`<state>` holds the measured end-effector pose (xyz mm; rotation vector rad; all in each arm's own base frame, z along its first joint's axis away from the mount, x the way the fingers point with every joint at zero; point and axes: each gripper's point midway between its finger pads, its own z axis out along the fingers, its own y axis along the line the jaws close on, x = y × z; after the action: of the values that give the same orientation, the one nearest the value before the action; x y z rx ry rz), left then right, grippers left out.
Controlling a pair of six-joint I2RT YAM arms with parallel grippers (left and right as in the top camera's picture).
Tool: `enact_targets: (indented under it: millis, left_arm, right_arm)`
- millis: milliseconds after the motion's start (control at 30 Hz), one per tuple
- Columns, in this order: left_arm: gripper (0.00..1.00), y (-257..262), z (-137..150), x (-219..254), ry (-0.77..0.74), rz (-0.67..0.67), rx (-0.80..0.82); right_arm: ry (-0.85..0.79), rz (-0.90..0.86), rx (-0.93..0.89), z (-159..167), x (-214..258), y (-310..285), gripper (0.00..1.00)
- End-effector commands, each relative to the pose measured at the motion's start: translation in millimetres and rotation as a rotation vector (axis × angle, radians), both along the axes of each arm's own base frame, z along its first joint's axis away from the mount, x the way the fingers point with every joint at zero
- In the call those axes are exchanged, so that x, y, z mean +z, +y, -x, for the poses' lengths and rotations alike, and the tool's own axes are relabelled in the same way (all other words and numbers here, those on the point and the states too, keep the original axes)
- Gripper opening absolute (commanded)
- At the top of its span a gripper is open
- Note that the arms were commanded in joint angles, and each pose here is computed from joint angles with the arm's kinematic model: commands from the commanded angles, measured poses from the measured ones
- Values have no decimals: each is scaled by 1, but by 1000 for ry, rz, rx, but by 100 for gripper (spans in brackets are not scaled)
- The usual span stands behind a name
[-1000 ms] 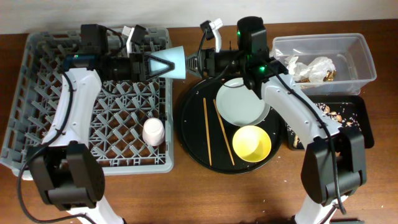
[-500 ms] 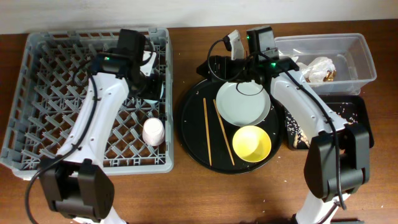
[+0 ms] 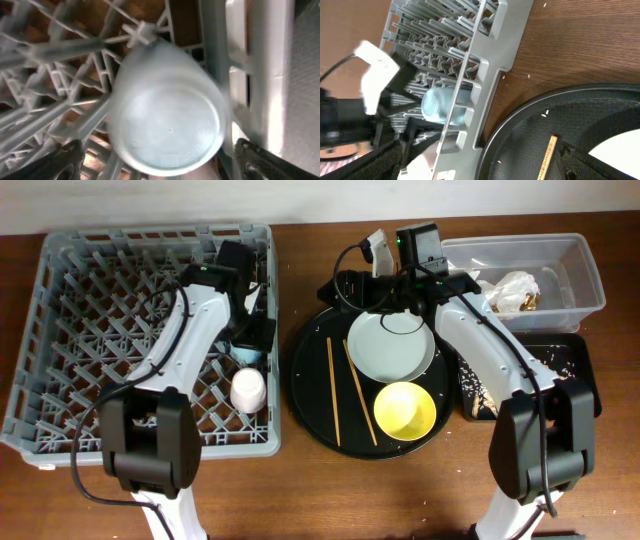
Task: Sort waste into correct bins and load items into the dishwasher rack
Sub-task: 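Place the light-blue cup in the dish rack with the left gripper, then grasp the yellow bowl with the left gripper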
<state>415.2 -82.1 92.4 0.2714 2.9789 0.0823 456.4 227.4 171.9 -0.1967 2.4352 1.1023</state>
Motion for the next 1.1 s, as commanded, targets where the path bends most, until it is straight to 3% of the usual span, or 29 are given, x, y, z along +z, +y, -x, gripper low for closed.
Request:
enact_targets:
  millis: [0, 100, 233, 333, 400, 433, 533, 633, 733, 867, 900, 1067]
  left_arm:
    - [99, -27, -30, 55, -138, 127, -4]
    - [99, -47, -41, 97, -217, 236, -37]
    - [99, -64, -36, 120, -237, 339, -84]
    - [99, -79, -25, 127, -208, 428, -129]
    - [99, -79, -26, 127, -211, 429, -130]
    - [99, -82, -24, 127, -208, 430, -137]
    - [97, -120, -3, 124, -172, 427, -247]
    - [94, -168, 30, 108, -119, 368, -373]
    - [89, -203, 59, 80, -65, 361, -463]
    - [89, -226, 91, 29, 6, 344, -529]
    - [84, -230, 97, 15, 13, 341, -546]
    - [79, -244, 96, -7, -19, 351, -569]
  right_arm:
    - [-19, 53, -36, -4, 11, -27, 98]
    - [2, 193, -121, 6, 22, -64, 98]
    - [23, 373, -220, 32, 34, -101, 98]
    - [167, 437, -179, 68, 16, -110, 100]
    - [260, 494, -169, 90, 6, -118, 91]
    - [290, 541, -197, 95, 2, -128, 91]
    - [319, 515, -394, 83, 12, -161, 99]
    - [190, 469, -572, 66, 65, -211, 98]
    - [113, 444, -765, 54, 88, -269, 98]
    - [157, 446, -855, 58, 80, -309, 99]
    - [160, 444, -867, 59, 80, -313, 98]
    - [161, 445, -871, 59, 80, -315, 99]
